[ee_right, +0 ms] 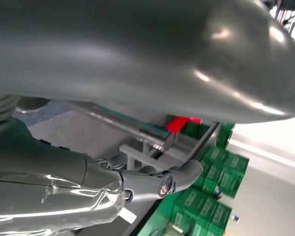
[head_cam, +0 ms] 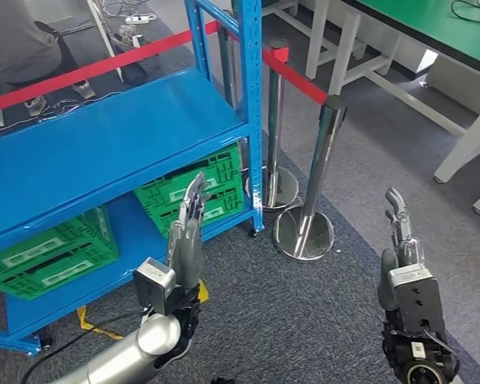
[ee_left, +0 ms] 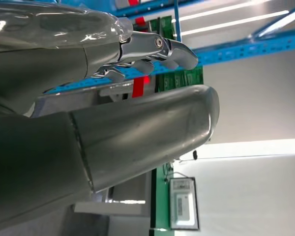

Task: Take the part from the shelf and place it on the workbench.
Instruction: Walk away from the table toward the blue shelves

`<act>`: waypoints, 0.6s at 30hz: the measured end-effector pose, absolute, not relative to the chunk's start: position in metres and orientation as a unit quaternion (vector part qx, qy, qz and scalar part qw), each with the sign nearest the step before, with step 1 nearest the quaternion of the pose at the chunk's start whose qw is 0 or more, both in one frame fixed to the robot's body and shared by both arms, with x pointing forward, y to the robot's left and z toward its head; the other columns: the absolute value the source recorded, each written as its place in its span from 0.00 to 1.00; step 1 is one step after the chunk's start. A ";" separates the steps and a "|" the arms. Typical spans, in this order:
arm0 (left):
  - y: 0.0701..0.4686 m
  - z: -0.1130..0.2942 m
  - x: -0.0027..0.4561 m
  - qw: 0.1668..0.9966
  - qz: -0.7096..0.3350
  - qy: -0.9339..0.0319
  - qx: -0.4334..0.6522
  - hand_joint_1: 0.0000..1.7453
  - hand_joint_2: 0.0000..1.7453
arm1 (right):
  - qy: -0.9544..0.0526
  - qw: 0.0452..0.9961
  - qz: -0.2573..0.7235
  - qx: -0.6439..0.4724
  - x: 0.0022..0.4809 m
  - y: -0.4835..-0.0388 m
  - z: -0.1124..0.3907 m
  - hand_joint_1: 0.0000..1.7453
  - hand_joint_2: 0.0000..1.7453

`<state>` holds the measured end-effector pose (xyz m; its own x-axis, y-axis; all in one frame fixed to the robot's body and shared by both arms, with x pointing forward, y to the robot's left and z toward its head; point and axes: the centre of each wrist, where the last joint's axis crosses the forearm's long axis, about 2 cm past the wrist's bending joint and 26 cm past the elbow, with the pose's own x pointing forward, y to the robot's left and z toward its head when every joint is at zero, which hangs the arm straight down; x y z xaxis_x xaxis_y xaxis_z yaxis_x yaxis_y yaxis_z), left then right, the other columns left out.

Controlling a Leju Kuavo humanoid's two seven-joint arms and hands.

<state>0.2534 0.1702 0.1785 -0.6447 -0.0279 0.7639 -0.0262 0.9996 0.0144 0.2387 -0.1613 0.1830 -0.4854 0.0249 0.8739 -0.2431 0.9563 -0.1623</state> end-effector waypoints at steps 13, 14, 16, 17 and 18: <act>0.169 0.178 0.252 0.420 0.001 -0.907 0.014 0.00 0.00 | -0.851 0.504 0.133 0.065 0.239 -0.161 0.183 0.00 0.00; 0.169 0.178 0.252 0.420 0.001 -0.907 0.014 0.00 0.00 | -0.851 0.504 0.133 0.065 0.239 -0.161 0.183 0.00 0.00; 0.169 0.178 0.252 0.420 0.001 -0.907 0.014 0.00 0.00 | -0.852 0.503 0.132 0.065 0.239 -0.161 0.183 0.00 0.00; 0.169 0.178 0.253 0.419 0.001 -0.908 0.014 0.00 0.00 | -0.852 0.503 0.132 0.065 0.239 -0.161 0.183 0.00 0.00; 0.169 0.178 0.253 0.419 0.001 -0.908 0.013 0.00 0.00 | -0.852 0.503 0.132 0.065 0.239 -0.161 0.183 0.00 0.00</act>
<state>0.2526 0.1687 0.1783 -0.6481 -0.0237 0.7612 -0.0253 0.9996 0.0096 0.2392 -0.1610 0.1831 -0.4865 0.0221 0.8734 -0.2423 0.9571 -0.1592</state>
